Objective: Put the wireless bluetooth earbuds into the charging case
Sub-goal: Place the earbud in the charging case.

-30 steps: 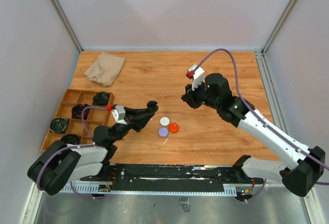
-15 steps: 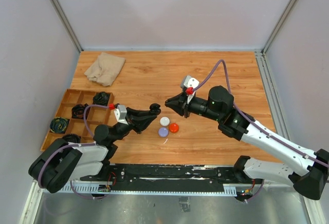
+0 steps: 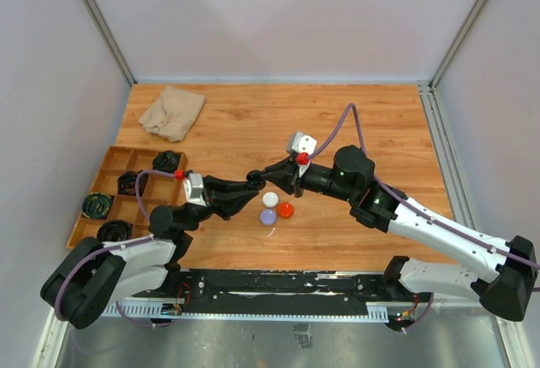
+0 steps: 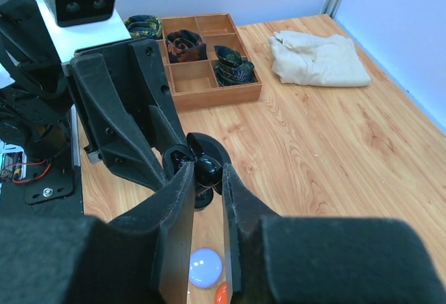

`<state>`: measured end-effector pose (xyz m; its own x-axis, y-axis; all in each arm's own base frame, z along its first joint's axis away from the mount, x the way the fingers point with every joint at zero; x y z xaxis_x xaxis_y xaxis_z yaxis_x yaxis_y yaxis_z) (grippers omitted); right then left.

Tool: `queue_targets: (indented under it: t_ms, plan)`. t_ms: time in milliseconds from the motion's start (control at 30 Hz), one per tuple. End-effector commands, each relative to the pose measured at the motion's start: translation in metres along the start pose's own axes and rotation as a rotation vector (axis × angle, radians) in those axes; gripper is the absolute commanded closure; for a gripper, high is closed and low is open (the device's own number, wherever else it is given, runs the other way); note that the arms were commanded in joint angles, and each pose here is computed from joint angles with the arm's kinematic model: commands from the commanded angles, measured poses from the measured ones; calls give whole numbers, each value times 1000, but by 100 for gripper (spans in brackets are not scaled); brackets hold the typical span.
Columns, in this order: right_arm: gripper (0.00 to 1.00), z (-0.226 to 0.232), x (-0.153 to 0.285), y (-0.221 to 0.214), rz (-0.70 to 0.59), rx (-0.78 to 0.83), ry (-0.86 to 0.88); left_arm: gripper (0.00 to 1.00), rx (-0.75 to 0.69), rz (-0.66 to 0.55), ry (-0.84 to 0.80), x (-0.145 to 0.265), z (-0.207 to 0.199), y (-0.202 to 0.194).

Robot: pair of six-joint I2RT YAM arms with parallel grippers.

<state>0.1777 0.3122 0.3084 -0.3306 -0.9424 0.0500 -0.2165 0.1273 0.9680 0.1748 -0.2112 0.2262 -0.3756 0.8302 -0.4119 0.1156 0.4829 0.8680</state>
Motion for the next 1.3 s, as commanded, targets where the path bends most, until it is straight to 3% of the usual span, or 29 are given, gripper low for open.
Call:
queue_targets:
  t_ms: [0, 500, 967, 1267]
  plan:
    - [88, 11, -6, 7, -48, 34, 36, 100, -139, -183, -175, -8, -35, 49]
    - [88, 27, -15, 5, -56, 44, 107, 100, -134, -219, -171, -7, -39, 59]
    - [89, 16, -6, 26, -138, 67, 30, 100, -122, -198, -183, -6, -41, 56]
    - [89, 19, -12, 15, -108, 66, 45, 100, -111, -207, -197, -6, -44, 59]
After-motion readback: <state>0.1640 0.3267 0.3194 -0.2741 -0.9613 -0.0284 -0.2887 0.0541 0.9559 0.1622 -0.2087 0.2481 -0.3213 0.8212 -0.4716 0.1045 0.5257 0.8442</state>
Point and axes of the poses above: each gripper's point midway between its finger pads, its own x axis back along the fingers, its own z axis along the line the jaws close on, y = z × x, the point moved 3 cm from there along x, back along the fingers, and after that the axes turned 9 degrees about x, right-handed, at the moved point
